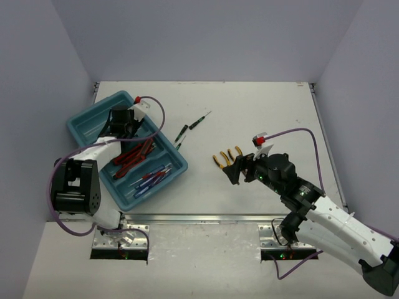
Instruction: Sort the tools into containers
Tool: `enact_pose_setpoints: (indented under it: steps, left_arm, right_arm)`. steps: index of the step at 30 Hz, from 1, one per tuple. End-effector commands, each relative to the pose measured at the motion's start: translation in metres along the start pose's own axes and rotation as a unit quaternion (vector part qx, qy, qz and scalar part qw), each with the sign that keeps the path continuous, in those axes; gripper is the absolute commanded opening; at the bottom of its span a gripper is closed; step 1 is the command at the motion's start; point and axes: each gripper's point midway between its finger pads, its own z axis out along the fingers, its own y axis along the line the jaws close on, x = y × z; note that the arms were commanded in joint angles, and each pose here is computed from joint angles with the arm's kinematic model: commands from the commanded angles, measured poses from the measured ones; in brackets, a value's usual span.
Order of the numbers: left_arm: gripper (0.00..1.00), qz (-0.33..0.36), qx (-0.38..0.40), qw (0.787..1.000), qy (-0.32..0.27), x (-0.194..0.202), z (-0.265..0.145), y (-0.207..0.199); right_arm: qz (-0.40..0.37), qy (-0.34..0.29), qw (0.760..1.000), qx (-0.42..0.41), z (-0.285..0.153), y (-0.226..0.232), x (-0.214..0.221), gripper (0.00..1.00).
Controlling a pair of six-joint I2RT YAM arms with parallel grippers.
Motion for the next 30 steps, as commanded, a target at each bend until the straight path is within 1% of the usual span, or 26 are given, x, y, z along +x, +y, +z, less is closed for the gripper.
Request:
enact_pose_setpoints:
  steps: [1, 3, 4, 5, 7, 9, 10, 11, 12, 13, 14, 15, 17, 18, 19, 20, 22, 23, 24, 25, 26, 28, 29, 30]
  left_arm:
    - [0.53, -0.028, 0.007, 0.999, -0.035, -0.031, -0.018, 0.016]
    - [0.55, -0.035, 0.001, 0.998, -0.054, -0.046, -0.029, 0.027]
    - [0.65, -0.038, 0.003, 0.998, -0.052, -0.048, -0.033, 0.029]
    - [0.99, -0.045, 0.000, 0.997, -0.060, -0.055, -0.037, 0.033]
    - [1.00, -0.071, -0.002, 0.994, -0.085, -0.071, -0.047, 0.040]
    - [1.00, -0.144, -0.032, 0.983, -0.112, -0.089, -0.062, 0.060]
    - [1.00, -0.186, -0.032, 0.975, -0.119, -0.093, -0.066, 0.060]
    - [1.00, -0.285, -0.068, 0.950, -0.105, -0.096, -0.076, 0.078]
    - [1.00, -0.396, -0.105, 0.908, -0.085, -0.095, -0.083, 0.092]
    - [1.00, -0.454, -0.104, 0.883, -0.062, -0.095, -0.085, 0.093]
    - [1.00, -0.473, -0.077, 0.877, -0.037, -0.098, -0.088, 0.087]
    - [1.00, -0.479, -0.034, 0.877, -0.013, -0.103, -0.093, 0.074]
    - [1.00, -0.497, 0.048, 0.866, 0.015, -0.112, -0.106, 0.048]
    - [1.00, -0.515, 0.073, 0.854, 0.008, -0.119, -0.115, 0.042]
    - [1.00, -0.537, 0.088, 0.839, -0.012, -0.128, -0.125, 0.040]
    - [1.00, -0.547, 0.109, 0.830, -0.034, -0.134, -0.127, 0.034]
    - [1.00, -0.513, 0.215, 0.825, -0.100, -0.162, -0.150, 0.012]
    - [1.00, -0.494, 0.250, 0.822, -0.133, -0.175, -0.155, 0.002]
    - [1.00, -0.466, 0.263, 0.832, -0.147, -0.185, -0.156, -0.011]
    - [1.00, -0.440, 0.257, 0.847, -0.151, -0.191, -0.151, -0.019]
    - [1.00, -0.420, 0.229, 0.867, -0.143, -0.190, -0.135, -0.018]
    - [1.00, -0.315, 0.233, 0.914, -0.102, -0.215, -0.106, -0.073]
    - [1.00, -0.284, 0.241, 0.925, -0.080, -0.222, -0.092, -0.092]
    - [1.00, -0.259, 0.249, 0.930, -0.072, -0.235, -0.084, -0.105]
  right_arm:
    - [-0.005, -0.015, 1.000, 0.009, 0.003, -0.005, -0.007, 0.99]
    - [-0.006, -0.011, 1.000, 0.010, 0.004, -0.005, -0.006, 0.99]
    - [-0.006, -0.010, 1.000, 0.010, 0.005, -0.005, -0.006, 0.99]
    - [-0.005, -0.008, 1.000, 0.010, 0.005, -0.005, -0.005, 0.99]
    - [-0.004, -0.003, 1.000, 0.013, 0.007, -0.007, -0.003, 0.99]
    - [-0.002, 0.004, 1.000, 0.014, 0.010, -0.007, -0.001, 0.99]
    - [-0.002, 0.003, 1.000, 0.014, 0.010, -0.007, -0.002, 0.99]
    - [0.004, 0.013, 1.000, 0.017, 0.013, -0.008, 0.001, 0.99]
    - [0.014, 0.022, 0.999, 0.019, 0.016, -0.010, 0.004, 0.99]
    - [0.026, 0.029, 0.999, 0.016, 0.020, -0.007, 0.003, 0.99]
    - [0.036, 0.037, 0.999, 0.009, 0.024, -0.003, 0.000, 0.99]
    - [0.055, 0.051, 0.997, 0.016, 0.029, -0.003, 0.001, 0.99]
    - [0.101, 0.089, 0.989, 0.061, 0.042, -0.013, 0.011, 0.99]
    - [0.119, 0.099, 0.985, 0.080, 0.048, -0.015, 0.010, 0.99]
    - [0.134, 0.103, 0.981, 0.093, 0.054, -0.015, 0.004, 0.99]
    - [0.141, 0.112, 0.978, 0.104, 0.059, -0.016, 0.003, 0.99]
    - [0.150, 0.155, 0.967, 0.136, 0.062, -0.023, 0.018, 0.99]
    - [0.156, 0.158, 0.965, 0.143, 0.062, -0.024, 0.018, 0.99]
    - [0.161, 0.158, 0.963, 0.147, 0.061, -0.026, 0.021, 0.99]
    - [0.166, 0.153, 0.963, 0.147, 0.059, -0.026, 0.021, 0.99]
    - [0.167, 0.139, 0.966, 0.141, 0.057, -0.025, 0.015, 0.99]
    - [0.155, 0.122, 0.970, 0.145, 0.045, -0.033, 0.019, 0.99]
    - [0.145, 0.107, 0.972, 0.148, 0.037, -0.037, 0.016, 0.99]
    - [0.137, 0.091, 0.975, 0.150, 0.029, -0.041, 0.013, 0.99]
